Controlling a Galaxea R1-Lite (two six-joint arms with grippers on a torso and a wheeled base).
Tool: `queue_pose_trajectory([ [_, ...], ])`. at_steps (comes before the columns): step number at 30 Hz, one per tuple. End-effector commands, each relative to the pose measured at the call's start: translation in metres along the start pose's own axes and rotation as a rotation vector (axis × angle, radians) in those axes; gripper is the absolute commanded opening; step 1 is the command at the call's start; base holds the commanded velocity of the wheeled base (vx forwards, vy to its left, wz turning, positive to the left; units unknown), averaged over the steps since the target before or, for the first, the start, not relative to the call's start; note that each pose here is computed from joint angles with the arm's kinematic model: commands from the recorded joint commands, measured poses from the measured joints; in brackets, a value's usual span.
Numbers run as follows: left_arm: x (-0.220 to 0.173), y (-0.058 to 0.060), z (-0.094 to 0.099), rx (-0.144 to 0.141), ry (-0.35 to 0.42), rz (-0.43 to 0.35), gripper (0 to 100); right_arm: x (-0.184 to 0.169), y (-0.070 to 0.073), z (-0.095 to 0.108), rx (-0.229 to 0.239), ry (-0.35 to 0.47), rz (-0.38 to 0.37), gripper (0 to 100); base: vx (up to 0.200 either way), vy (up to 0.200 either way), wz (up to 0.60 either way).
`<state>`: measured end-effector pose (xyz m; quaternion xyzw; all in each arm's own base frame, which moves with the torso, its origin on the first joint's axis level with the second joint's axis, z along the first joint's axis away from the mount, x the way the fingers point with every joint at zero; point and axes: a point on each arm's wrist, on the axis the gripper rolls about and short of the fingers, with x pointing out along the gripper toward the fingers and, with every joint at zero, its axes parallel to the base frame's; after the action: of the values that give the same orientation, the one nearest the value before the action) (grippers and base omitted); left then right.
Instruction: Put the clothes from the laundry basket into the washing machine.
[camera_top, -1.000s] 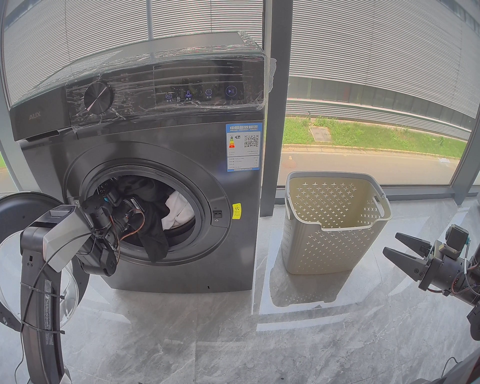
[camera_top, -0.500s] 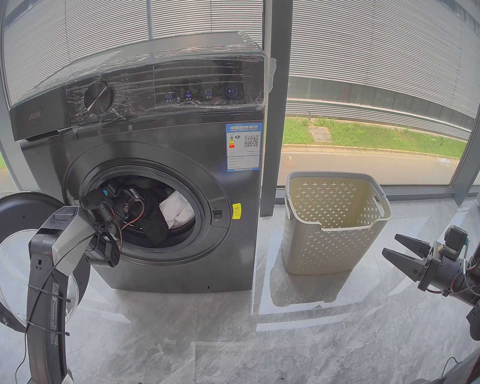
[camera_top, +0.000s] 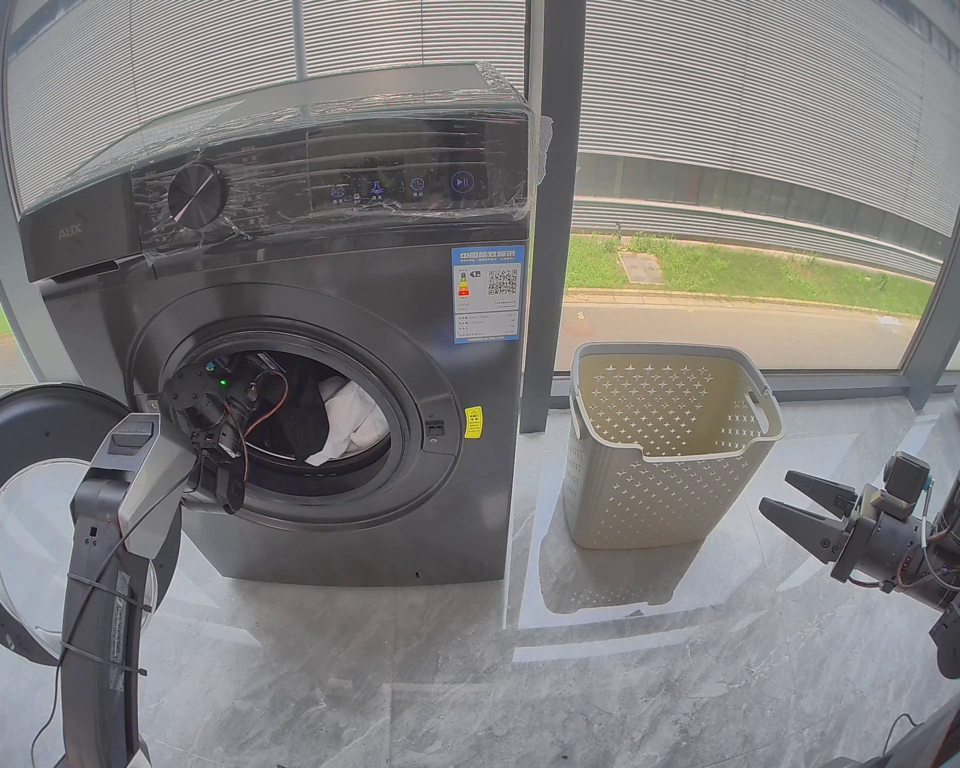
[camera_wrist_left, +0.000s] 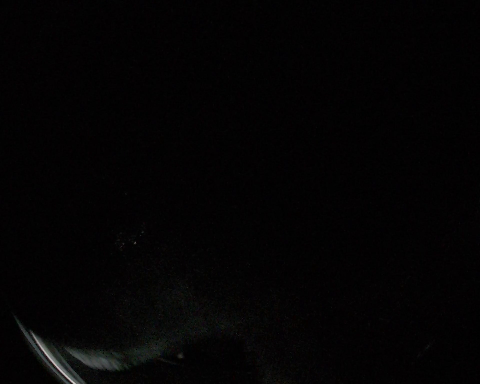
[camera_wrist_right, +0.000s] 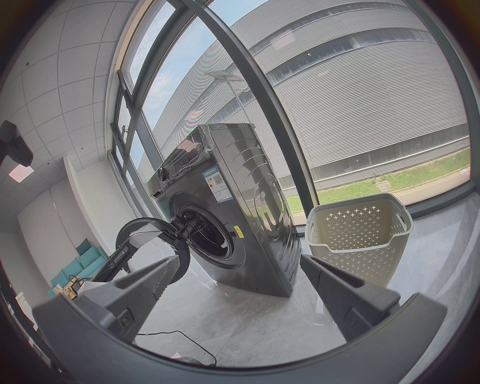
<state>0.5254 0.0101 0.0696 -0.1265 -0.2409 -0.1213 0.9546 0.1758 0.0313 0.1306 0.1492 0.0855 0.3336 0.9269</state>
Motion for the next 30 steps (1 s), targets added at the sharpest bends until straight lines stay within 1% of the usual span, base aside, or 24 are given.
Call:
queue_pose_trajectory([
  [1, 0.003, 0.000, 0.002, 0.004, -0.021, -0.006, 0, 0.001, -0.001, -0.001, 0.005, 0.008, -0.003, 100, 0.000, 0.000, 0.00],
  [5, 0.001, 0.003, -0.005, 0.002, -0.010, -0.001, 0, 0.001, -0.001, -0.001, 0.005, 0.007, -0.003, 100, 0.000, 0.000, 0.00],
  [8, 0.010, 0.002, 0.006, 0.016, -0.062, -0.020, 0, 0.001, -0.001, -0.001, 0.005, 0.008, -0.003, 100, 0.000, 0.000, 0.00],
  [9, 0.011, 0.002, 0.007, 0.018, -0.066, -0.023, 0, 0.000, -0.001, -0.001, 0.005, 0.006, -0.004, 100, 0.000, 0.000, 0.00],
  [11, 0.009, 0.003, 0.001, 0.016, -0.045, -0.020, 0, 0.001, -0.001, -0.001, 0.005, 0.006, -0.004, 100, 0.000, 0.000, 0.00],
  [16, 0.000, 0.009, -0.024, 0.005, 0.017, 0.000, 0, 0.000, -0.001, -0.001, 0.005, 0.006, -0.004, 100, 0.000, 0.000, 0.00],
  [18, -0.002, 0.010, -0.030, 0.000, 0.038, 0.008, 0, 0.000, -0.001, -0.001, 0.003, 0.006, -0.004, 100, 0.000, 0.000, 0.00],
  [20, -0.002, 0.011, -0.031, 0.001, 0.047, 0.011, 0, 0.001, -0.001, -0.002, 0.005, 0.008, -0.005, 100, 0.000, 0.000, 0.00],
  [23, 0.001, 0.013, -0.032, -0.003, 0.109, 0.029, 0, 0.001, -0.002, -0.002, 0.005, 0.008, -0.005, 100, 0.000, 0.000, 0.00],
  [25, 0.004, 0.013, -0.030, 0.005, 0.125, 0.029, 0, 0.001, -0.002, -0.002, 0.006, 0.010, -0.005, 100, 0.000, 0.000, 0.00],
  [26, 0.013, 0.014, -0.027, 0.042, 0.143, 0.007, 0, 0.001, -0.002, -0.002, 0.006, 0.010, -0.005, 100, 0.000, 0.000, 0.00],
  [27, 0.013, 0.015, -0.033, 0.057, 0.176, -0.002, 0, 0.001, -0.002, -0.002, 0.007, 0.012, -0.006, 100, 0.000, 0.000, 0.00],
  [28, 0.012, 0.016, -0.036, 0.062, 0.193, -0.003, 0, 0.001, -0.002, -0.002, 0.007, 0.011, -0.005, 100, 0.000, 0.000, 0.00],
  [29, 0.004, 0.020, -0.054, 0.074, 0.274, 0.001, 0, 0.001, -0.002, -0.002, 0.007, 0.011, -0.005, 100, 0.000, 0.000, 0.00],
  [30, -0.003, 0.023, -0.069, 0.081, 0.343, 0.012, 0, 0.001, -0.002, -0.002, 0.006, 0.010, -0.005, 100, 0.000, 0.000, 0.00],
])
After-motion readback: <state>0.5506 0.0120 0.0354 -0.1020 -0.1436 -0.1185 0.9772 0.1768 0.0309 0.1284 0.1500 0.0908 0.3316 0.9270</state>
